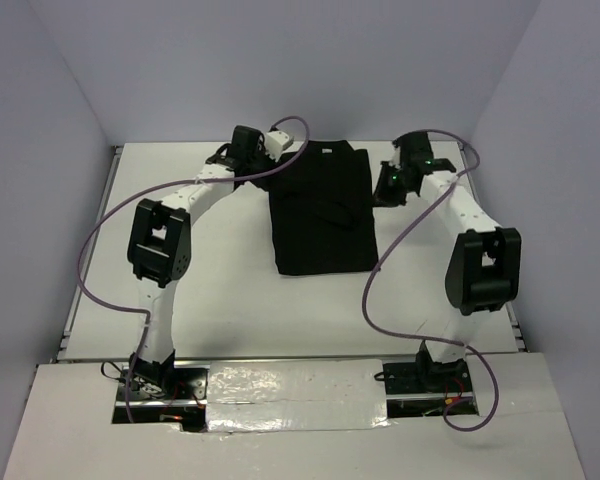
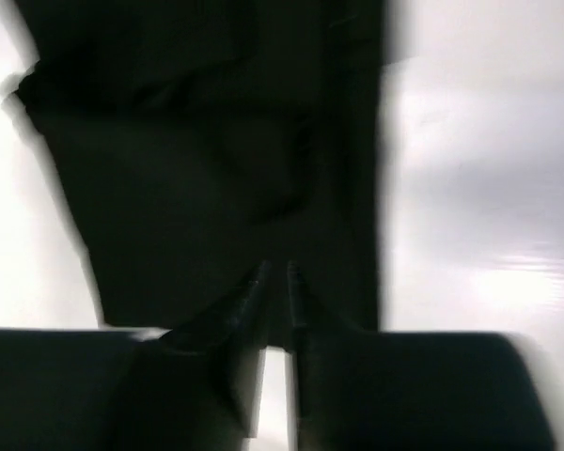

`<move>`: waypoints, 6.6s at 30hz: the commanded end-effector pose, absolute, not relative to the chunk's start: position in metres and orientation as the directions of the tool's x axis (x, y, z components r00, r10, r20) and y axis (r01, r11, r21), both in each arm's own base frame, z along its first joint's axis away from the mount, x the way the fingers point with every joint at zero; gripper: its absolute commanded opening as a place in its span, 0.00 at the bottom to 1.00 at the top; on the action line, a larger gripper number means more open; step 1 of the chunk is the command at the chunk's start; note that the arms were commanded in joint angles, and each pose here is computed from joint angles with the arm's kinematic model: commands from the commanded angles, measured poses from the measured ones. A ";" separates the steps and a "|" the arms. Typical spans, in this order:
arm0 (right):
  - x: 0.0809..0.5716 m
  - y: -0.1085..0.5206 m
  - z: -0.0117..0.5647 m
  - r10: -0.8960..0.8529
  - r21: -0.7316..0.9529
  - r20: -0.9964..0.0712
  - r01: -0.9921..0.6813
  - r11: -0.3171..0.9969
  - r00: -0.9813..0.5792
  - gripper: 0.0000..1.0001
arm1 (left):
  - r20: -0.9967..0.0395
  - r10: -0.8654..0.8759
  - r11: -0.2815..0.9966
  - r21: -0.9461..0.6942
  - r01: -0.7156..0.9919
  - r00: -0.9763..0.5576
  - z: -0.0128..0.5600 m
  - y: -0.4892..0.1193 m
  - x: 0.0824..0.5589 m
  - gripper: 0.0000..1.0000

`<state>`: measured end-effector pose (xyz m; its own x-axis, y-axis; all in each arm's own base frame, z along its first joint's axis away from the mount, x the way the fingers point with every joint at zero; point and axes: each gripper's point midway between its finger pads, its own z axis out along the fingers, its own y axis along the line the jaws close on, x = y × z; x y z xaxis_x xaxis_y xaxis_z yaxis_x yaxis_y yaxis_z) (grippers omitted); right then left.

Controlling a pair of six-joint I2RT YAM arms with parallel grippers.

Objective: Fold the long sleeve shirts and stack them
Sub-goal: Fold the shirt

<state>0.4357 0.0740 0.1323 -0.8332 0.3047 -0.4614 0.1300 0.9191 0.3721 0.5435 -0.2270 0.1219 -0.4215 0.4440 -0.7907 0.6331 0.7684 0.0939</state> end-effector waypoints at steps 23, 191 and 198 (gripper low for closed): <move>0.424 0.180 0.036 0.122 0.209 -0.349 0.050 0.977 -0.929 0.00 | -0.626 0.347 0.755 -0.256 0.604 -0.699 0.085 -0.250 0.414 0.47; 0.290 0.099 0.003 0.487 0.380 -0.166 0.400 0.834 -0.858 0.17 | -0.685 0.608 0.708 0.241 0.664 -0.401 0.071 -0.270 0.554 0.47; 0.287 0.096 0.003 0.485 0.365 -0.162 0.405 0.838 -0.859 0.17 | -0.730 0.574 0.733 0.256 0.631 -0.371 0.095 -0.265 0.571 0.50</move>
